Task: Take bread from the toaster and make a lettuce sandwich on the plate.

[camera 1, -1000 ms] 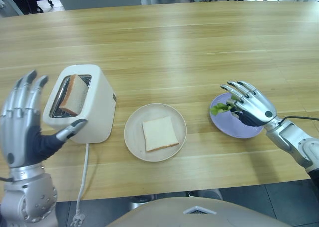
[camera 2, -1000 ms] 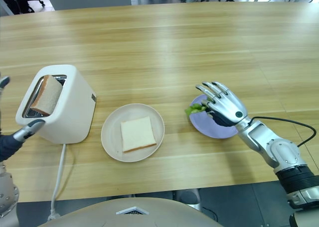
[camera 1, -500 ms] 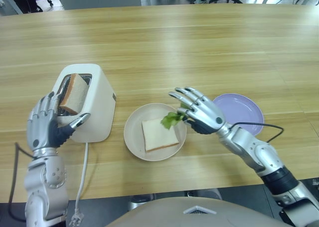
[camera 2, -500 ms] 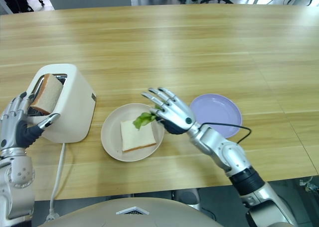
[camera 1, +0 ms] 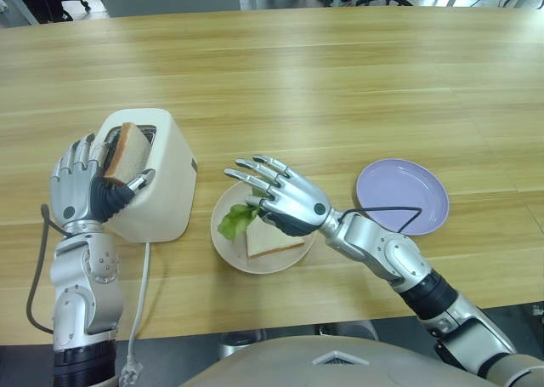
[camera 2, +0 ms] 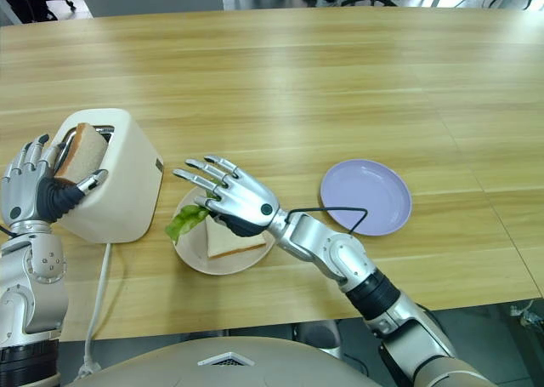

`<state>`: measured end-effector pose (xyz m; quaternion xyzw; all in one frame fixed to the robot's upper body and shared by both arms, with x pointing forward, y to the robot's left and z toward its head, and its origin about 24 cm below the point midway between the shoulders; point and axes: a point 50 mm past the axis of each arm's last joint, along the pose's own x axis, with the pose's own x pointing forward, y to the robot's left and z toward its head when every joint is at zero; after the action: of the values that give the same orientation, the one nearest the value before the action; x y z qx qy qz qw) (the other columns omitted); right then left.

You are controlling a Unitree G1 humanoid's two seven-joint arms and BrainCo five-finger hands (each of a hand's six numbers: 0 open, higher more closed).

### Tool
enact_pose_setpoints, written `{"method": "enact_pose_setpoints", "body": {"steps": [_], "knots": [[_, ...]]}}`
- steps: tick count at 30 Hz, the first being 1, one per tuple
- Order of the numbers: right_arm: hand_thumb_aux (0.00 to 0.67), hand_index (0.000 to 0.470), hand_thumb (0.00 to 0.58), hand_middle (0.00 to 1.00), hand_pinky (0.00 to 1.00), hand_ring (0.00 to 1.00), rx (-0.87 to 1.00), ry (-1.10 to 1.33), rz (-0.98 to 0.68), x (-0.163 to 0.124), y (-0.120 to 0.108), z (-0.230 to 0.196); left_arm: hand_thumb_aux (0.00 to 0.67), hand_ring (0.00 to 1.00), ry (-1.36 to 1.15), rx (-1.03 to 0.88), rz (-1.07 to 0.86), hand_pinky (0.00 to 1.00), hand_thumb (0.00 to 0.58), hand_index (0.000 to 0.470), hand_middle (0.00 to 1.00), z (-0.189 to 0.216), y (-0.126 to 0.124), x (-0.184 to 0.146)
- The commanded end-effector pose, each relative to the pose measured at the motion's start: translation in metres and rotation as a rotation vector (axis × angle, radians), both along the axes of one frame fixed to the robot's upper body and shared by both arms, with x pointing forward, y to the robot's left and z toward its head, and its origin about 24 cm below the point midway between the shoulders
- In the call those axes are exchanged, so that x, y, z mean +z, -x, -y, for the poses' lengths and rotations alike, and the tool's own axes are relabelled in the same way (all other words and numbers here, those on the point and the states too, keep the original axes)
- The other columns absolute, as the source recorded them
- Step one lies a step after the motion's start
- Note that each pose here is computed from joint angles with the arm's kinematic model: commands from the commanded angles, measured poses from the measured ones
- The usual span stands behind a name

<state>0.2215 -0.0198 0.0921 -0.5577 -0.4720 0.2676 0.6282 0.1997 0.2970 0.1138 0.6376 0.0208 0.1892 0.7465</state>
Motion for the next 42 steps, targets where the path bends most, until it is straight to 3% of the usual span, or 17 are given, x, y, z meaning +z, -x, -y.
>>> {"method": "enact_pose_setpoints", "body": {"steps": [1,7,8,9,10,11,23,24,25,26,27,37,42], "knots": [[0.67,0.46,0.58,0.0,0.0,0.0,-0.005,0.069,-0.01,-0.018,-0.004,-0.004,0.67,0.0,0.025,-0.025,-0.047,0.0,0.58,0.46,0.0,0.001,-0.002,-0.007],[0.67,0.46,0.58,0.0,0.0,0.0,-0.051,0.127,0.014,-0.036,-0.018,0.001,0.67,0.0,0.052,-0.057,-0.048,0.0,0.58,0.46,0.0,0.003,-0.004,-0.008],[0.67,0.46,0.58,0.0,0.0,0.0,-0.056,0.135,0.017,-0.039,-0.019,0.002,0.67,0.27,0.061,-0.063,-0.049,0.27,0.58,0.46,0.27,0.004,-0.004,-0.009],[0.67,0.46,0.58,0.0,0.0,0.0,-0.06,0.146,0.018,-0.041,-0.02,0.003,0.67,0.71,0.069,-0.073,-0.048,0.71,0.58,0.46,0.71,0.005,-0.005,-0.009],[0.67,0.46,0.58,0.0,0.0,0.0,-0.062,0.154,0.016,-0.044,-0.021,0.004,0.67,0.71,0.078,-0.083,-0.04,0.71,0.58,0.46,0.71,0.006,-0.005,-0.008],[0.67,0.46,0.58,0.0,0.0,0.0,-0.061,0.166,0.017,-0.047,-0.02,0.006,0.67,1.0,0.09,-0.094,-0.027,1.0,0.58,0.46,1.0,0.008,-0.006,-0.006],[0.67,0.46,0.58,0.0,0.0,0.0,-0.092,0.233,0.018,-0.067,-0.017,0.019,0.67,1.0,0.1,-0.156,0.094,1.0,0.58,0.46,1.0,0.016,-0.006,0.015],[0.523,0.359,0.552,0.0,0.0,0.0,-0.089,0.247,0.011,-0.07,-0.016,0.019,0.67,1.0,0.098,-0.158,0.1,1.0,0.58,0.46,1.0,0.016,-0.005,0.017],[0.139,0.096,0.216,0.0,0.0,0.0,-0.087,0.261,0.001,-0.073,-0.014,0.02,0.67,1.0,0.099,-0.16,0.107,1.0,0.58,0.46,1.0,0.016,-0.004,0.018],[0.139,0.096,0.216,0.0,0.0,0.0,-0.087,0.272,-0.008,-0.075,-0.013,0.02,0.67,1.0,0.102,-0.164,0.118,1.0,0.58,0.46,1.0,0.017,-0.003,0.02],[0.0,0.0,0.0,0.0,0.0,0.0,-0.088,0.274,-0.012,-0.076,-0.013,0.021,0.67,1.0,0.1,-0.17,0.132,1.0,0.58,0.46,1.0,0.018,-0.002,0.023],[0.0,0.0,0.0,0.0,0.0,0.0,-0.088,0.317,-0.104,-0.075,-0.009,0.029,0.67,1.0,0.156,-0.246,0.278,1.0,0.58,0.46,1.0,0.026,0.008,0.051],[0.0,0.0,0.0,0.0,0.0,0.0,-0.094,0.265,-0.104,-0.054,-0.007,0.036,0.67,1.0,0.157,-0.327,0.427,1.0,0.58,0.46,1.0,0.036,0.024,0.08]]}}
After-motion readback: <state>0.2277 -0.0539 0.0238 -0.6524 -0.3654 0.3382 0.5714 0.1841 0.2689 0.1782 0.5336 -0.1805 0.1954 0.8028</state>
